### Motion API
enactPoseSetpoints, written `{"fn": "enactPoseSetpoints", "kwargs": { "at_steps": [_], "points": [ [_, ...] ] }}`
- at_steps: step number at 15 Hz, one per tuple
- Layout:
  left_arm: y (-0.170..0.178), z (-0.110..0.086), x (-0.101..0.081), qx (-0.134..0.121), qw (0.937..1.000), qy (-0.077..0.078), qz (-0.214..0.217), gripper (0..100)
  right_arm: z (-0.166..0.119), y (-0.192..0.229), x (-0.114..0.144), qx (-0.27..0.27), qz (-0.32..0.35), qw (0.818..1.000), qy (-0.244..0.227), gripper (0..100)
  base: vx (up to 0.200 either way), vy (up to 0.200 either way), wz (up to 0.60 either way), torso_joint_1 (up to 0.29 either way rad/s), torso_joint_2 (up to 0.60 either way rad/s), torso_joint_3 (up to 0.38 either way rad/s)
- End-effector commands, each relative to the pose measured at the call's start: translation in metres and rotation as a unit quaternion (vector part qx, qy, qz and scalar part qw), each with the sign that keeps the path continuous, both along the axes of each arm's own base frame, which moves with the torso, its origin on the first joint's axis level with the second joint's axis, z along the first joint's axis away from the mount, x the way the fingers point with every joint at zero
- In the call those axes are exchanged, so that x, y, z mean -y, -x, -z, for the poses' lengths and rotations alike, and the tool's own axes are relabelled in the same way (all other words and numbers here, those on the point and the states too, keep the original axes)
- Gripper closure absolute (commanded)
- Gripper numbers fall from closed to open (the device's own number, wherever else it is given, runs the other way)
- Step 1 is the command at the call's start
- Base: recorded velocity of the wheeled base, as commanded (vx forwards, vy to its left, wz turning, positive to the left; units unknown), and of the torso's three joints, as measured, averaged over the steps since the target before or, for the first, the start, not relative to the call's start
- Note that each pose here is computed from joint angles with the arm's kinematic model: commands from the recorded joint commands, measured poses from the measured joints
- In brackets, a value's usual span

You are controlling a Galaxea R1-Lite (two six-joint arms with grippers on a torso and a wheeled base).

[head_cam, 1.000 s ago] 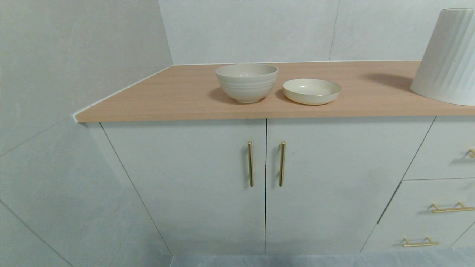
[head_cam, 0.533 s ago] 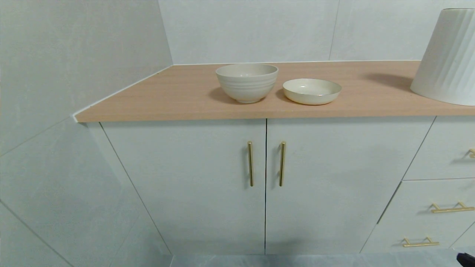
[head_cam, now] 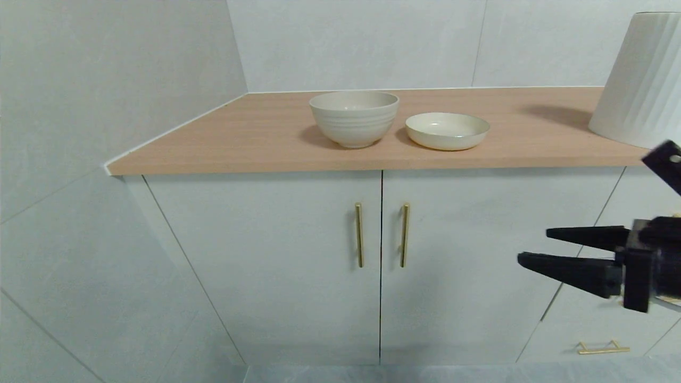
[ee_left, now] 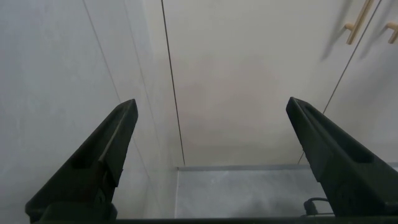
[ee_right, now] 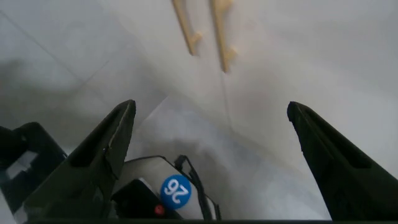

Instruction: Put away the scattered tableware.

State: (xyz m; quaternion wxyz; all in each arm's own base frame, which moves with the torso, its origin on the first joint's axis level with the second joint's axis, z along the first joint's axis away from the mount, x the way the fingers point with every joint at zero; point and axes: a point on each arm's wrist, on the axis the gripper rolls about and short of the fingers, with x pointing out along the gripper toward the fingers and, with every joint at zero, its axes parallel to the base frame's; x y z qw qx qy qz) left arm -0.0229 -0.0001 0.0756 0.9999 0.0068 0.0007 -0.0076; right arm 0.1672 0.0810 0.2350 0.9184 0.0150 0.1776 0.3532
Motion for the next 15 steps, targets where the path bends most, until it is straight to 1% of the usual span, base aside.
{"fn": "enactPoseSetpoints", "kwargs": {
  "at_steps": [1, 2, 3, 4, 6, 7, 8, 11, 12, 13, 15],
  "points": [
    [0.000, 0.000, 0.000, 0.000, 1.0000, 0.000, 0.000, 0, 0.017, -0.041, -0.043, -0.048, -0.042, 0.998, 0.022, 0, 0.000, 0.000, 0.00, 0.000, 0.00, 0.000],
    [0.000, 0.000, 0.000, 0.000, 1.0000, 0.001, 0.000, 0, 0.022, -0.044, -0.047, -0.057, -0.044, 0.997, 0.023, 0, 0.000, 0.000, 0.00, 0.000, 0.00, 0.000],
    [0.000, 0.000, 0.000, 0.000, 1.0000, 0.001, 0.000, 0, 0.038, -0.056, -0.058, -0.069, -0.049, 0.996, 0.025, 0, 0.000, 0.000, 0.00, 0.000, 0.00, 0.000],
    [0.000, 0.000, 0.000, 0.000, 1.0000, 0.001, 0.000, 0, 0.049, -0.063, -0.062, -0.075, -0.050, 0.996, 0.027, 0, 0.000, 0.000, 0.00, 0.000, 0.00, 0.000],
    [0.000, 0.000, 0.000, 0.000, 1.0000, 0.001, 0.000, 0, 0.069, -0.081, -0.072, -0.077, -0.047, 0.996, 0.025, 0, 0.000, 0.000, 0.00, 0.000, 0.00, 0.000],
    [0.000, 0.000, 0.000, 0.000, 1.0000, 0.001, 0.000, 0, 0.074, -0.085, -0.075, -0.076, -0.045, 0.996, 0.019, 0, 0.000, 0.000, 0.00, 0.000, 0.00, 0.000],
    [0.000, 0.000, 0.000, 0.000, 1.0000, 0.001, 0.000, 0, 0.076, -0.088, -0.077, -0.074, -0.042, 0.996, 0.006, 0, 0.000, 0.000, 0.00, 0.000, 0.00, 0.000],
    [0.000, 0.000, 0.000, 0.000, 1.0000, 0.001, 0.000, 0, 0.074, -0.096, -0.087, -0.082, -0.028, 0.995, -0.059, 0, 0.000, 0.000, 0.00, 0.000, 0.00, 0.000],
    [0.000, 0.000, 0.000, 0.000, 1.0000, 0.001, 0.000, 0, 0.075, -0.098, -0.088, -0.080, -0.026, 0.994, -0.068, 0, 0.000, 0.000, 0.00, 0.000, 0.00, 0.000],
    [0.000, 0.000, 0.000, 0.000, 1.0000, 0.001, 0.000, 0, 0.081, -0.105, -0.093, -0.075, -0.024, 0.993, -0.083, 0, 0.000, 0.000, 0.00, 0.000, 0.00, 0.000],
    [0.000, 0.000, 0.000, 0.000, 1.0000, 0.001, 0.000, 0, 0.084, -0.109, -0.097, -0.059, -0.027, 0.993, -0.094, 0, 0.000, 0.000, 0.00, 0.000, 0.00, 0.000]
  ]
}}
